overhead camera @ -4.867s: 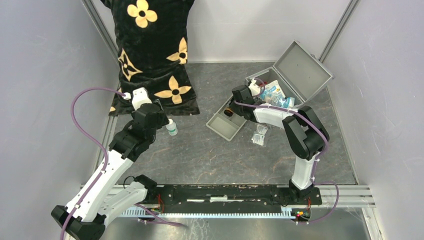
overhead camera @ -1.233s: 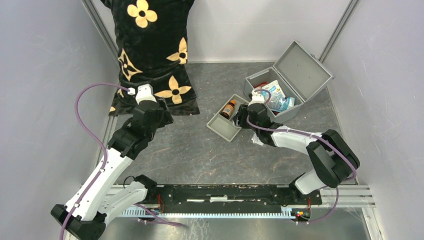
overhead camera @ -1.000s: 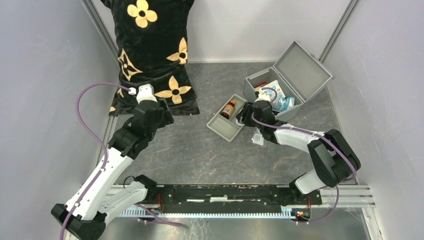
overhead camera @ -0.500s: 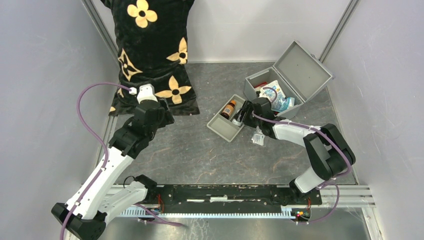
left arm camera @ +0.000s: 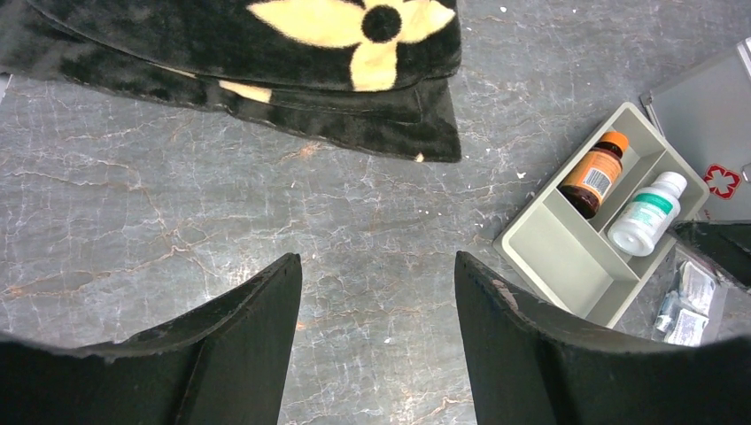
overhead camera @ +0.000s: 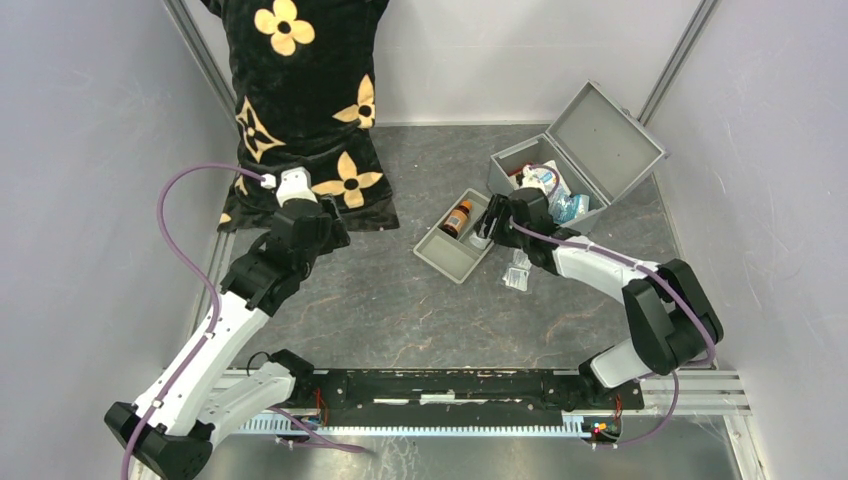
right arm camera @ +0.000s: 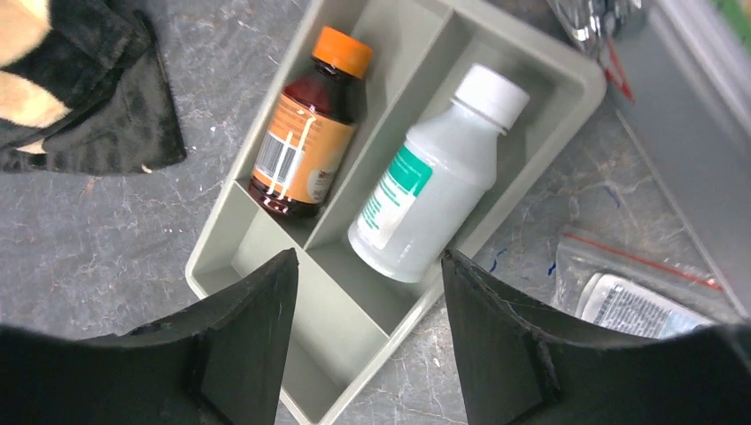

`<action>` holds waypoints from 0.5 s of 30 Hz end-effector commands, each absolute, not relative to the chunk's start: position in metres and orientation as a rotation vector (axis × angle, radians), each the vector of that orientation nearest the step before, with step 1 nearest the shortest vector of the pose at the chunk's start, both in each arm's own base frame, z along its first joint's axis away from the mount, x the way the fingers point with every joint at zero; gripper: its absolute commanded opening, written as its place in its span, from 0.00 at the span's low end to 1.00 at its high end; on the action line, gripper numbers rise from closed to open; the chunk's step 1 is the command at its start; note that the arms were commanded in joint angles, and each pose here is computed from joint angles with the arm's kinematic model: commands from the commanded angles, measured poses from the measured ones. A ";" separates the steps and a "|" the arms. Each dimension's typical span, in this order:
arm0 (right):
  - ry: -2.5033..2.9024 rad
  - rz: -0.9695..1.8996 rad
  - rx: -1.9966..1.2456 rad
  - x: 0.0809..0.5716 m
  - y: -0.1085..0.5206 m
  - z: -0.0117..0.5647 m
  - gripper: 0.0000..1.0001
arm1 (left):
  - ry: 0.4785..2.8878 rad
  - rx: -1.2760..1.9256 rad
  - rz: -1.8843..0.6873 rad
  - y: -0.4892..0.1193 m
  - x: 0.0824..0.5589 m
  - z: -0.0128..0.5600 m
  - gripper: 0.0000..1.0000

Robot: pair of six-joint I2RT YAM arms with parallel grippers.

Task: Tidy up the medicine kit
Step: Place the pill bottle in the medicine box compartment.

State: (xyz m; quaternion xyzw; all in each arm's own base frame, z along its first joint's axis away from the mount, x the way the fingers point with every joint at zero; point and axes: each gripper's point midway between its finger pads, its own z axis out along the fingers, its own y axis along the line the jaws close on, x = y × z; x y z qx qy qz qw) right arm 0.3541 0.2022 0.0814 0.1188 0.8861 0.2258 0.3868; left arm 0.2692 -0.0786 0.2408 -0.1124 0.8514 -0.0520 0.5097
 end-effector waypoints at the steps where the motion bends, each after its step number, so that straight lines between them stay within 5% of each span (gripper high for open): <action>1: 2.167 0.507 0.085 0.371 0.202 0.131 0.65 | 2.028 -0.267 -0.148 -0.082 0.274 0.242 0.71; 7: 2.249 0.536 -0.391 0.357 0.225 0.133 0.59 | 2.049 -0.250 -0.176 -0.091 0.278 0.235 0.71; 15: 2.437 0.064 -0.206 0.327 0.141 0.114 0.64 | 2.072 -0.233 -0.215 -0.101 0.281 0.225 0.71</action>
